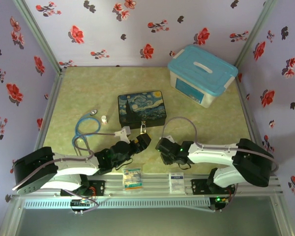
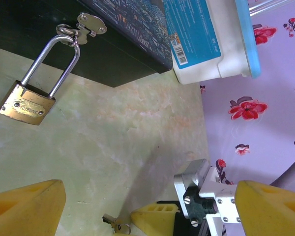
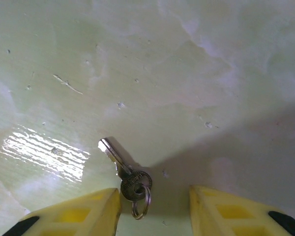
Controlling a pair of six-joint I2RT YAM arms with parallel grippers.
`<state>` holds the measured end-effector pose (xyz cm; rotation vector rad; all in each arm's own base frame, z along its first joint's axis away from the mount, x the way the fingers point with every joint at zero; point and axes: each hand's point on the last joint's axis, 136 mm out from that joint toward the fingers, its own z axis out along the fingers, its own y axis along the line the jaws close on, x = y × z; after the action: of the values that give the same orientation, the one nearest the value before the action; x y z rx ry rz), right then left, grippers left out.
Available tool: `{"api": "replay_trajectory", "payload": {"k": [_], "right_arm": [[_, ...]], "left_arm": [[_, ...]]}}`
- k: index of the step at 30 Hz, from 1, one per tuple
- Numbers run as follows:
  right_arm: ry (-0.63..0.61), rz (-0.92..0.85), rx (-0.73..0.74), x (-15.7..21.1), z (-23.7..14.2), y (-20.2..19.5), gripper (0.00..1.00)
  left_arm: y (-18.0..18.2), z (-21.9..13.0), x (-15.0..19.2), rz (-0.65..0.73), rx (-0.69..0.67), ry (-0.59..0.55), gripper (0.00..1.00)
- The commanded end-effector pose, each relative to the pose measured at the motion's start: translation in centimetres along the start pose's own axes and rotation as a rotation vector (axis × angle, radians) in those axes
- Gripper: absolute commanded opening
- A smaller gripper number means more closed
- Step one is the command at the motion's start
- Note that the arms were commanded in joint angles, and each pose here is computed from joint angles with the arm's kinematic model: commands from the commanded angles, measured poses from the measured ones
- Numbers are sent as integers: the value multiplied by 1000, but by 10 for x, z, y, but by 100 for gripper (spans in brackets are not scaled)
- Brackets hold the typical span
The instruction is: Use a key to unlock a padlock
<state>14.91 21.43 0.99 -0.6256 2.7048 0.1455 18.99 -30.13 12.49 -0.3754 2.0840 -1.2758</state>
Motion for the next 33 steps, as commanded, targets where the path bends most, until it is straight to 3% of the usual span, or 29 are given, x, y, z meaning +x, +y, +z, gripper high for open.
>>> {"api": "replay_trajectory", "payload": {"k": [1,6,12,15,21,23,29,32,33], "right_arm": [[-74,-3,-153,-21,16,41,37],[-56,-9,-159,-20,25,46,29],[-44,14,-183,-11,29,45,6],[-81,44,-219,-13,21,43,0],[-168,86,-319,-26,-3,42,0],[-209,102,-385,-33,-15,44,0],[-349,104,-578,-55,-66,48,0],[-399,128,-642,-66,-86,46,0],[-415,141,-668,-70,-93,46,0]], "left_arm": [[-3,-2,-4,15,12,-29,89],[-3,0,-4,5,18,-33,89],[14,-4,-3,14,-17,-37,90],[17,-4,-4,26,-27,-44,88],[13,-2,-4,81,-39,-40,85],[9,-2,-3,130,-27,-30,77],[-28,-16,-18,264,109,-48,65],[-36,-25,-19,332,135,-15,65],[-53,-27,-22,343,171,-14,66]]}}
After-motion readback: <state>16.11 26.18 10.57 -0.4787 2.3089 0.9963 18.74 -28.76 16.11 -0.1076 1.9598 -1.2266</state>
